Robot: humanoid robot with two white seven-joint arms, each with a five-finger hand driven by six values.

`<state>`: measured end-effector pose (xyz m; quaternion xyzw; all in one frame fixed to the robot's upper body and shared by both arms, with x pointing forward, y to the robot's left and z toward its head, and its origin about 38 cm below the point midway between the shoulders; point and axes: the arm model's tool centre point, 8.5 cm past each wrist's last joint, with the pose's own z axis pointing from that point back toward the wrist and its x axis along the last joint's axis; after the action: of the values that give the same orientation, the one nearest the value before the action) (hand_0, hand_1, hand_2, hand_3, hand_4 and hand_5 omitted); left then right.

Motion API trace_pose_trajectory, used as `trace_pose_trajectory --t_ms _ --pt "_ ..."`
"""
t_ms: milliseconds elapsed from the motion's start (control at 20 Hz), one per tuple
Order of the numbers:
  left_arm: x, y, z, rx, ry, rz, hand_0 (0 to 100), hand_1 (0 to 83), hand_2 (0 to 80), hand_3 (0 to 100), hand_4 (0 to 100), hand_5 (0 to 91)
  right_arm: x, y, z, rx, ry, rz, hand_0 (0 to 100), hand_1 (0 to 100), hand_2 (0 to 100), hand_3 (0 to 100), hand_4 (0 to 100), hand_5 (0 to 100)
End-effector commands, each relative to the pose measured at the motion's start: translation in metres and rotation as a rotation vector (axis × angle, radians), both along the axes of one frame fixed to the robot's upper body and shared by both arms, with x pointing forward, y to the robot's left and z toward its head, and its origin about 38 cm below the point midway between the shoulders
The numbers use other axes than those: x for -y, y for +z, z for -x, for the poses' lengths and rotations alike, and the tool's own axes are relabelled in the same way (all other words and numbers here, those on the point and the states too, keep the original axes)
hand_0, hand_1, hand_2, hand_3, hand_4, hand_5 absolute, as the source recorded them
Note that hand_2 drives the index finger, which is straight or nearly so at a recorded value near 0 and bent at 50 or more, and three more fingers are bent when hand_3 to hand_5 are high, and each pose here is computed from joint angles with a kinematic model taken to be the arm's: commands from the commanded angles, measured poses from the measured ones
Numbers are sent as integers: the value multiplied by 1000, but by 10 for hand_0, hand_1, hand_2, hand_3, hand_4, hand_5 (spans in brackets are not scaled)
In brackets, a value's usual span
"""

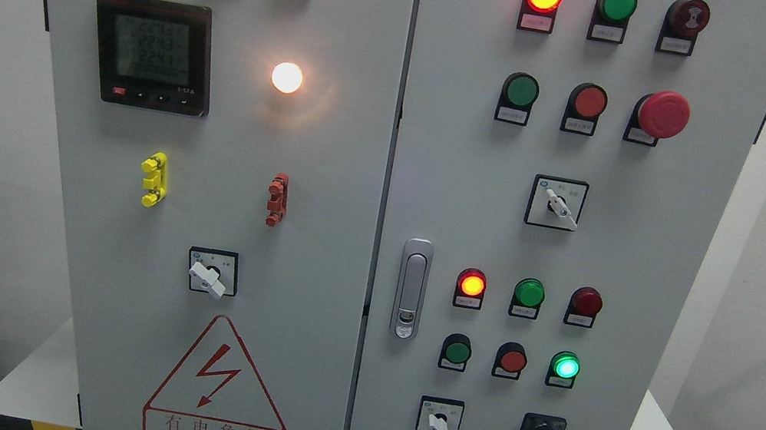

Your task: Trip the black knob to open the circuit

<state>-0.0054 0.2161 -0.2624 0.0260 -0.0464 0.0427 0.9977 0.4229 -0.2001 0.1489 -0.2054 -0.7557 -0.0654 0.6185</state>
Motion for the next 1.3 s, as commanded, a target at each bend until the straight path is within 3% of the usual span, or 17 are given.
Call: trace_pose_trajectory --t_ms 0,1252 --pt "0 0 -5 8 -33 1 120 389 0 0 0 0 3 -1 1 1 -14 -2 405 760 549 905 927 953" --pt "1 0 -5 8 -34 3 120 389 0 0 0 0 4 0 1 3 -21 41 404 758 544 893 918 950"
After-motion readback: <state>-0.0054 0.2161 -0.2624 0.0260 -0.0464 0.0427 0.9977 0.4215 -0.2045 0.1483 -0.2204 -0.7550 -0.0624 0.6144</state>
